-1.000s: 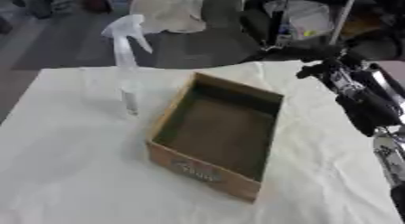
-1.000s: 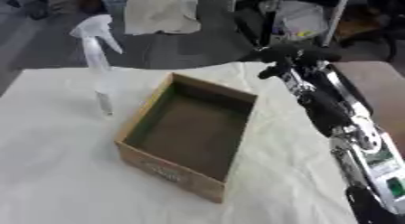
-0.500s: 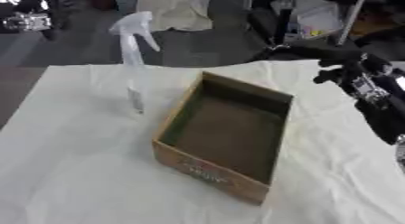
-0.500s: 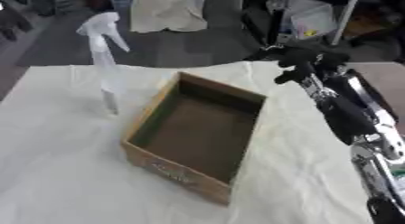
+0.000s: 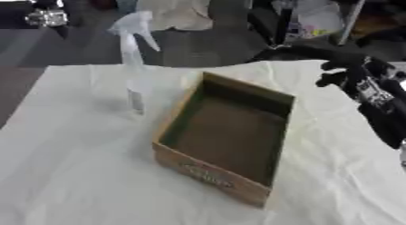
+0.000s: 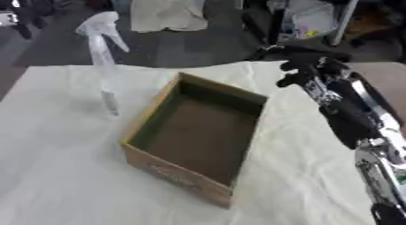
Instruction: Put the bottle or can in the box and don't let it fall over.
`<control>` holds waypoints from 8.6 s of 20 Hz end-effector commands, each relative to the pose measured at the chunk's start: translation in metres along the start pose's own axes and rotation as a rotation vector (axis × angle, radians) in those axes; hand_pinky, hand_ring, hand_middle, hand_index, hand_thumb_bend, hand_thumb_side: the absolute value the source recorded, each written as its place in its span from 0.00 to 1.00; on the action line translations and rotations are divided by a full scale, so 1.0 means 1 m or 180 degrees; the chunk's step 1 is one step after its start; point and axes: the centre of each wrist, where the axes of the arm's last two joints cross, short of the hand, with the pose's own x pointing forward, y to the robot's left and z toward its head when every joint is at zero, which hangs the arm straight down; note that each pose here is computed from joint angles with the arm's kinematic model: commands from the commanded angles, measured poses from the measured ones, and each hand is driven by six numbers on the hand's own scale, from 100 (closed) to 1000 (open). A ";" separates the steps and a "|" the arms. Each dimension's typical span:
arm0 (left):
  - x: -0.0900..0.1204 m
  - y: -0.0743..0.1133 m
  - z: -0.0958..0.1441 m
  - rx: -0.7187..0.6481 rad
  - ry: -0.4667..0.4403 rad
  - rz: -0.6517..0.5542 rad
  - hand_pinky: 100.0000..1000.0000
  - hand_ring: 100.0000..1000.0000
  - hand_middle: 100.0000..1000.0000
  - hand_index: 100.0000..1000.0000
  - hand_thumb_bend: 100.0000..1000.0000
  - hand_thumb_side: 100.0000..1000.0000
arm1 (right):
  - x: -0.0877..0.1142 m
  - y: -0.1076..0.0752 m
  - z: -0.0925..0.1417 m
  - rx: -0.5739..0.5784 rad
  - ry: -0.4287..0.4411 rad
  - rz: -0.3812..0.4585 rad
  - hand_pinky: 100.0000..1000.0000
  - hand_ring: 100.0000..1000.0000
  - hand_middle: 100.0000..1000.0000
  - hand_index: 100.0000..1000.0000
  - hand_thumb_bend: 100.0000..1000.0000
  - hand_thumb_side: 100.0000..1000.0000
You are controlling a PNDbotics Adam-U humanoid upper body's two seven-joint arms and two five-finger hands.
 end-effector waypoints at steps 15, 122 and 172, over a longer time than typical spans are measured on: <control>0.010 0.027 0.008 0.0311 -0.0292 0.0070 0.93 0.72 0.79 0.83 0.00 0.40 | 0.004 0.000 -0.003 0.0085 -0.0004 0.0057 0.92 0.62 0.67 0.75 0.00 0.44; 0.008 0.041 -0.002 0.0813 -0.0597 0.0411 1.00 0.79 0.82 0.82 0.16 0.55 | 0.004 0.007 -0.011 0.0247 0.0009 -0.0032 0.93 0.58 0.64 0.74 0.00 0.53; 0.009 0.037 -0.008 0.0834 -0.0664 0.0475 0.93 0.65 0.73 0.73 0.00 0.44 | -0.003 0.009 -0.007 0.0275 0.0140 -0.0024 0.94 0.58 0.65 0.74 0.00 0.61</control>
